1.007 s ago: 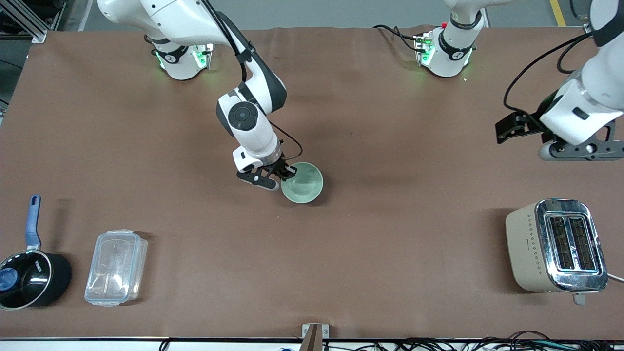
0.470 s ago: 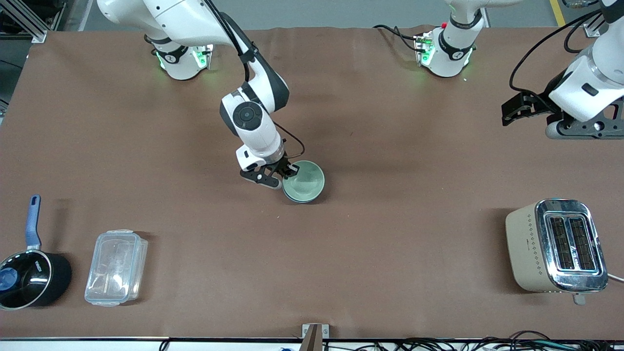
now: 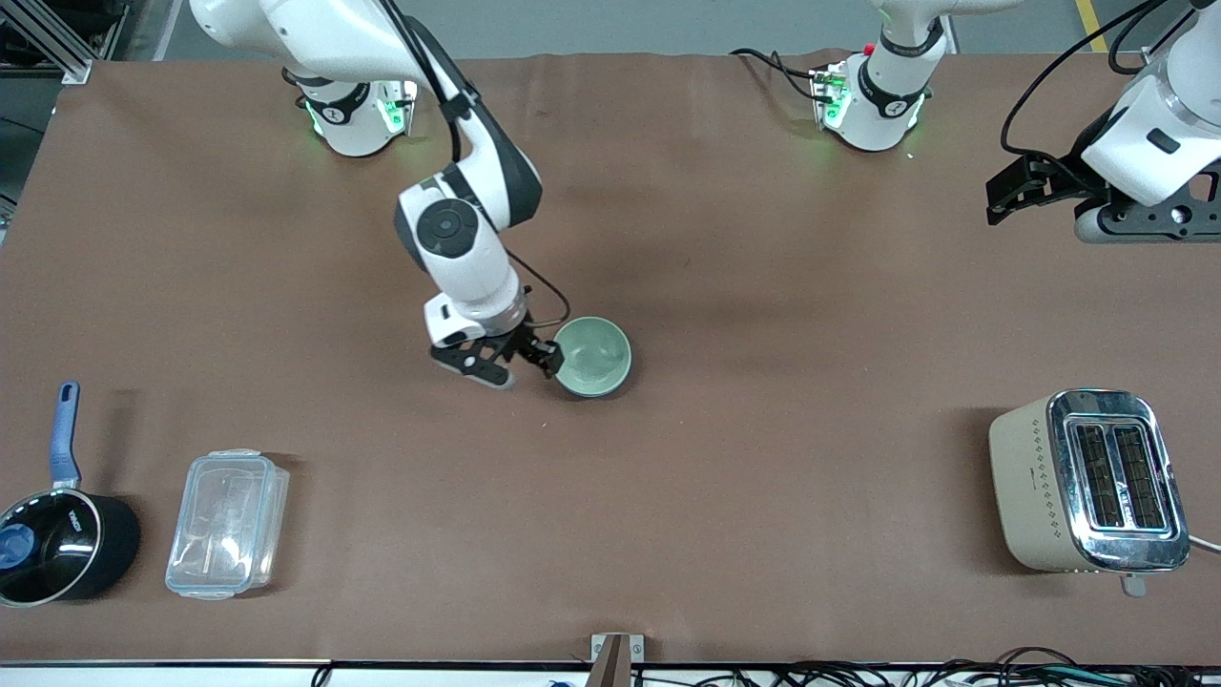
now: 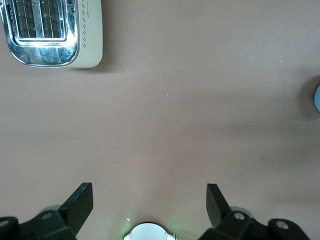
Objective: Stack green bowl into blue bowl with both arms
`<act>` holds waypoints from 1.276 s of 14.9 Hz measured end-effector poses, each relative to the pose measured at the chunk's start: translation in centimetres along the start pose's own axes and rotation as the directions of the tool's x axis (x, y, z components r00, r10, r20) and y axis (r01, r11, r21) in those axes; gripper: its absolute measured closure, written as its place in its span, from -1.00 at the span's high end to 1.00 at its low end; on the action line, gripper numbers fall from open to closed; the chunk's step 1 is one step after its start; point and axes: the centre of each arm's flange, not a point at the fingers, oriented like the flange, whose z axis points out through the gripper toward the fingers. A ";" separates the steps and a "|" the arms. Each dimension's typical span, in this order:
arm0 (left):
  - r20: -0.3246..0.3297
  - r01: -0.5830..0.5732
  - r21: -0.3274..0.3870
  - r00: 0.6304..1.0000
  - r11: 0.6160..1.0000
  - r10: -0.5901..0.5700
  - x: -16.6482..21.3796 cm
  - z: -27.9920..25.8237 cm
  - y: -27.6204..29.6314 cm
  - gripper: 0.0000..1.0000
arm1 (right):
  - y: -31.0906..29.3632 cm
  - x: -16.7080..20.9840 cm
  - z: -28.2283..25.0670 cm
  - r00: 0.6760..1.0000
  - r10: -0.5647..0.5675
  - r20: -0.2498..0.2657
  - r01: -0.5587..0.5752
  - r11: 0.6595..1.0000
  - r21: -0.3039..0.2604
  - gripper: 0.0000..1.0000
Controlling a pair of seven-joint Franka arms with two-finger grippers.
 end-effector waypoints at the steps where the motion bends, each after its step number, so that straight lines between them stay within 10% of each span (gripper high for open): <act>1: -0.002 0.002 0.003 1.000 1.000 -0.002 0.0 0.0 -0.1 1.00 | 0.5 1.8 -2.3 1.000 0.002 -0.015 -0.002 0.999 -0.036 0.97; 7: -0.024 0.005 0.006 1.000 1.000 -0.005 0.3 -0.4 -0.7 1.00 | 6.6 10.4 -15.2 0.997 0.037 -0.061 -0.048 0.980 -0.191 1.00; 19: -0.034 0.001 0.004 0.999 1.000 -0.001 0.5 -0.3 -0.6 1.00 | 32.2 16.8 -36.7 0.983 -0.164 0.084 0.173 0.978 -0.120 1.00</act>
